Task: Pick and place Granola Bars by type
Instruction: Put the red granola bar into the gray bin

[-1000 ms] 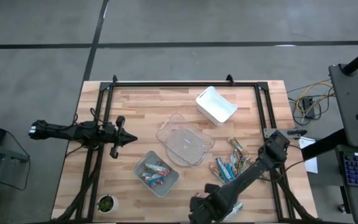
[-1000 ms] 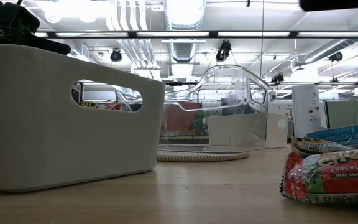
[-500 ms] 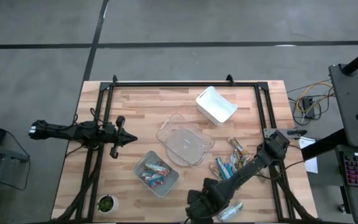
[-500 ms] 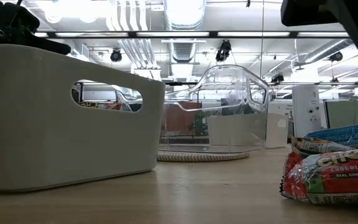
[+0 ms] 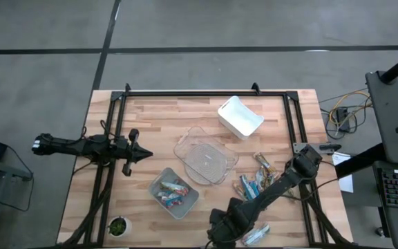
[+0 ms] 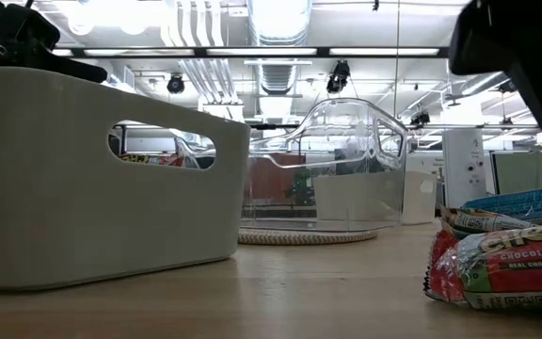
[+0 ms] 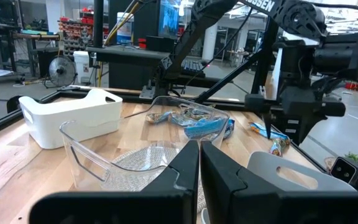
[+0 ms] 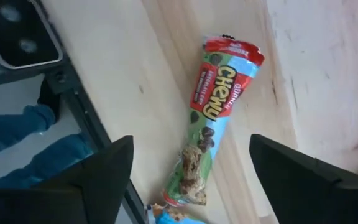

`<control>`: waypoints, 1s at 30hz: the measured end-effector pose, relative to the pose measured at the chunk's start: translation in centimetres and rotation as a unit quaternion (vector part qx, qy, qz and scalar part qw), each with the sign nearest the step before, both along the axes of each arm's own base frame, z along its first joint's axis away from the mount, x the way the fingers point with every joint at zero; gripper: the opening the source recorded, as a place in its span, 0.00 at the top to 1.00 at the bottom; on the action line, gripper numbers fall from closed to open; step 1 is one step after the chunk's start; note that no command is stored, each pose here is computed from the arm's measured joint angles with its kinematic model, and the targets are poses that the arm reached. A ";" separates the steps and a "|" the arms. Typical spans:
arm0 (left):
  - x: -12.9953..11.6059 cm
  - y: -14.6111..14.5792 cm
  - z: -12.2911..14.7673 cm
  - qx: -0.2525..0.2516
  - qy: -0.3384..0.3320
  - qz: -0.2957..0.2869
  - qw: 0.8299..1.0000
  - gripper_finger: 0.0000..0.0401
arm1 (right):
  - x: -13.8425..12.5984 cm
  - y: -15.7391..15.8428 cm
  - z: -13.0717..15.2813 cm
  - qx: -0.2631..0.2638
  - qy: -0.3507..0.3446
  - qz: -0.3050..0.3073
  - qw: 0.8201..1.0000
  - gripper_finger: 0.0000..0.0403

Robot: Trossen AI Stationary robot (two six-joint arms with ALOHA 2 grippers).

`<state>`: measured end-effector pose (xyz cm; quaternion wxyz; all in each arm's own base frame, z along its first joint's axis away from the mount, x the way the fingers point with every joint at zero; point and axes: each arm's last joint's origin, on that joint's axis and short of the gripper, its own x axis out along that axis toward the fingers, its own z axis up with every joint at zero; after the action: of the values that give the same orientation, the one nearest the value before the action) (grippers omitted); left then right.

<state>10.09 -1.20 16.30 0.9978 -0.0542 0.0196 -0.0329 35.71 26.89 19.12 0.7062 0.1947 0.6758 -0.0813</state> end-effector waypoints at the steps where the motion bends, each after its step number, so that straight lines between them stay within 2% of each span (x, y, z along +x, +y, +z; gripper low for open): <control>1: 0.0 0.0 0.0 0.000 0.000 0.000 1.000 1.00 | -0.1 0.0 -0.2 -0.001 0.003 -0.004 1.000 0.21; 14: 0.0 0.0 0.0 0.000 0.000 0.000 1.000 1.00 | -0.6 -0.7 -2.1 -0.017 0.028 -0.032 0.999 0.21; 20: 0.0 0.0 0.0 0.000 0.000 0.000 1.000 1.00 | -0.5 -0.6 -2.8 -0.009 0.020 -0.034 0.999 0.20; 30: 0.0 0.0 0.0 0.000 0.000 0.000 1.000 1.00 | -0.7 -0.7 -3.4 -0.007 0.023 -0.035 0.999 0.24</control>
<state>10.09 -1.21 16.31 0.9978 -0.0542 0.0195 -0.0331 34.99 26.18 15.67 0.6887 0.2115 0.6838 -0.1154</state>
